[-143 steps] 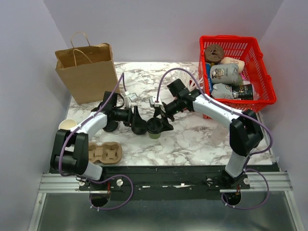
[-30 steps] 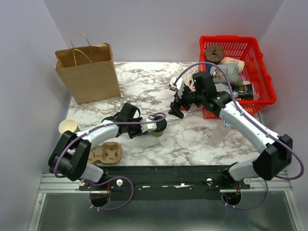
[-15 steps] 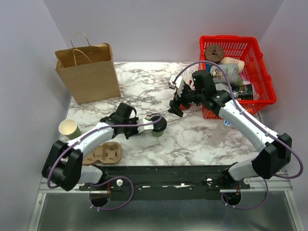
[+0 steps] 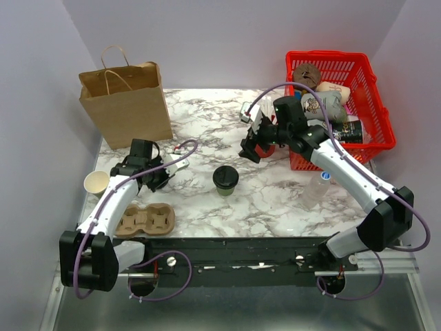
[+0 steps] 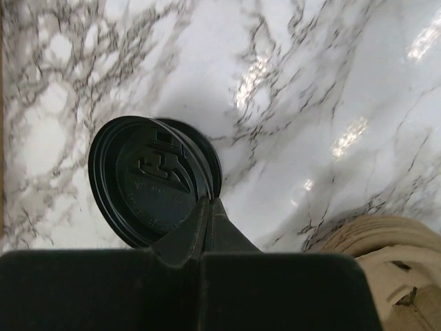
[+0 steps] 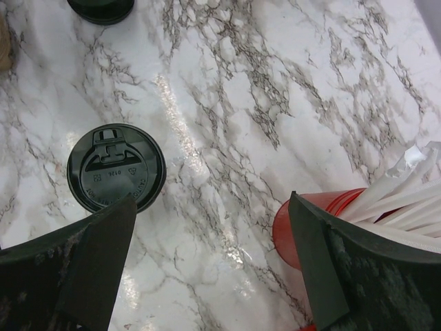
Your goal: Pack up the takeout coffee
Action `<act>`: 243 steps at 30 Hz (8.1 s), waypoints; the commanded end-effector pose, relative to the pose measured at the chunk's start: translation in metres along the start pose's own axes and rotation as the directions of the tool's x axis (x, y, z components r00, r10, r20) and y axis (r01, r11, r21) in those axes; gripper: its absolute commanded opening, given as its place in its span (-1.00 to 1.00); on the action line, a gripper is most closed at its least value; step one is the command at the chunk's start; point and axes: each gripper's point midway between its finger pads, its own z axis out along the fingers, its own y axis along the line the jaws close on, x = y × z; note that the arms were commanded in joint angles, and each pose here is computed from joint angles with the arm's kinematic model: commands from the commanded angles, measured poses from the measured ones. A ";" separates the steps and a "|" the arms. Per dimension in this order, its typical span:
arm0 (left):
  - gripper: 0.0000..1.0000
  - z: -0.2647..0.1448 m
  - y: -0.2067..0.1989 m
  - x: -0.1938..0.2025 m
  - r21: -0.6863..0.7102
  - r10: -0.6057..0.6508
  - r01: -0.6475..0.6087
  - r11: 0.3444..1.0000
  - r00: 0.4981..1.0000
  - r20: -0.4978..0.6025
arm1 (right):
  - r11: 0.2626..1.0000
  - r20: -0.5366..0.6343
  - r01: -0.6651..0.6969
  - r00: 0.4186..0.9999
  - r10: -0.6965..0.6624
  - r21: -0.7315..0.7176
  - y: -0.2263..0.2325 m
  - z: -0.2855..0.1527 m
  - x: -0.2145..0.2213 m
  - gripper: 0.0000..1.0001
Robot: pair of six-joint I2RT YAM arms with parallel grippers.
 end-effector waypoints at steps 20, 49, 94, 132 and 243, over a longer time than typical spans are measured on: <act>-0.35 0.030 0.016 0.025 -0.029 -0.144 0.143 0.989 0.987 -0.075 | 0.935 -0.043 0.278 0.955 -0.294 -0.220 0.028 0.010 0.026 1.00; 0.97 -0.079 0.054 -0.081 -0.033 -0.473 0.519 0.854 0.802 0.366 | 0.694 -0.013 0.362 0.882 -0.471 -0.622 0.098 0.060 0.012 1.00; 0.97 -0.087 0.055 -0.109 0.082 -0.533 0.567 0.820 0.703 0.471 | 0.493 -0.316 0.431 0.419 -0.851 -0.756 0.133 0.131 0.144 0.63; 0.97 -0.076 0.059 -0.120 0.170 -0.583 0.579 0.797 0.668 0.463 | 0.720 -0.580 0.300 0.438 -0.687 -0.626 0.037 0.048 0.190 0.63; 0.97 -0.069 0.054 -0.130 0.233 -0.592 0.557 0.797 0.645 0.483 | 0.802 -0.720 0.373 0.367 -0.589 -0.465 -0.044 0.067 0.182 0.80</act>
